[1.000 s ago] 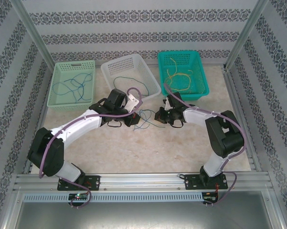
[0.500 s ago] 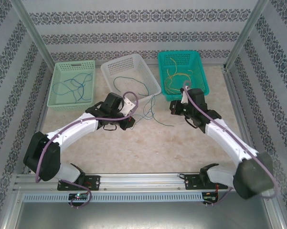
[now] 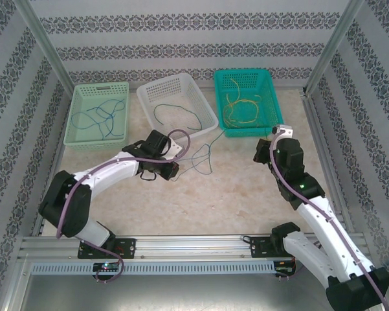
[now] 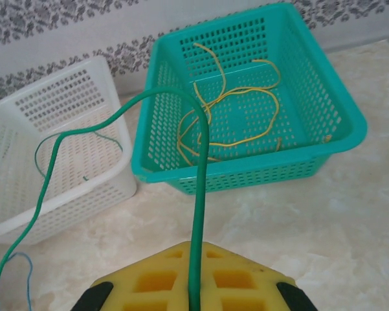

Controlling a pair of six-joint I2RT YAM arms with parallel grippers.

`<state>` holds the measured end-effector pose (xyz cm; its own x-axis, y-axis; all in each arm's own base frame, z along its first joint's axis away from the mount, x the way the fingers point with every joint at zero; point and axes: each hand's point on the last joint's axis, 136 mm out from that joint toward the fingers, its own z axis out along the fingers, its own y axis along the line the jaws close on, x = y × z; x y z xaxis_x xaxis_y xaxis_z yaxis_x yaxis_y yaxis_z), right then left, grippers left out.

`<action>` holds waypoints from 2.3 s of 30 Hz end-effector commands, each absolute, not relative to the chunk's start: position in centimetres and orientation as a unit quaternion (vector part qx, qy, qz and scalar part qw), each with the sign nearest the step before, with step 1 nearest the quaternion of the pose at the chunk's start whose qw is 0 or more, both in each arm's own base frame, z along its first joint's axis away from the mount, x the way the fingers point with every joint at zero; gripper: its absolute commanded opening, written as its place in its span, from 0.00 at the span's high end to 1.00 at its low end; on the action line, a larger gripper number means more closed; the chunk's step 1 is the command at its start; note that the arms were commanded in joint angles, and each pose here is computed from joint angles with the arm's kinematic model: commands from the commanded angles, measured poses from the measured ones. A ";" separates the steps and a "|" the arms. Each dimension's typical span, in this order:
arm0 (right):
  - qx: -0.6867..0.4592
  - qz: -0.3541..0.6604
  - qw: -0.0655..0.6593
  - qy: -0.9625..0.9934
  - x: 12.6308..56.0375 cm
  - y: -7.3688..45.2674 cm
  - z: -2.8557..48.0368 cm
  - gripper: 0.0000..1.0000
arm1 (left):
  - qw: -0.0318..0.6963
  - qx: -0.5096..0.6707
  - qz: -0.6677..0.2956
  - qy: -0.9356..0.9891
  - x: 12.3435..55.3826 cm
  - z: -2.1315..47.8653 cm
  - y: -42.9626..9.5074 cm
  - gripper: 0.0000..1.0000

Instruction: Untangle the cables

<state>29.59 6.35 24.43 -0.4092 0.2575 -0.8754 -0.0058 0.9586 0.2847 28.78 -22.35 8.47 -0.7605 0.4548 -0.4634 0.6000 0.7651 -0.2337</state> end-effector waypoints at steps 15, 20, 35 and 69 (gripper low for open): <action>0.121 0.100 0.606 0.780 28.6 3.4 30.4 1.00 | 0.179 0.245 -0.078 0.950 30.8 7.3 -18.4 0.96; 0.085 0.192 0.598 0.773 30.1 7.4 31.0 1.00 | 0.229 0.259 -0.104 0.933 31.6 10.7 -20.1 0.45; 0.005 0.240 0.574 0.783 31.7 12.8 33.1 1.00 | 0.345 0.146 -0.034 0.927 32.0 16.9 -15.3 0.00; -0.079 0.223 0.572 0.786 34.9 18.4 35.0 1.00 | 0.396 0.033 -0.542 0.740 35.3 32.6 -23.9 0.10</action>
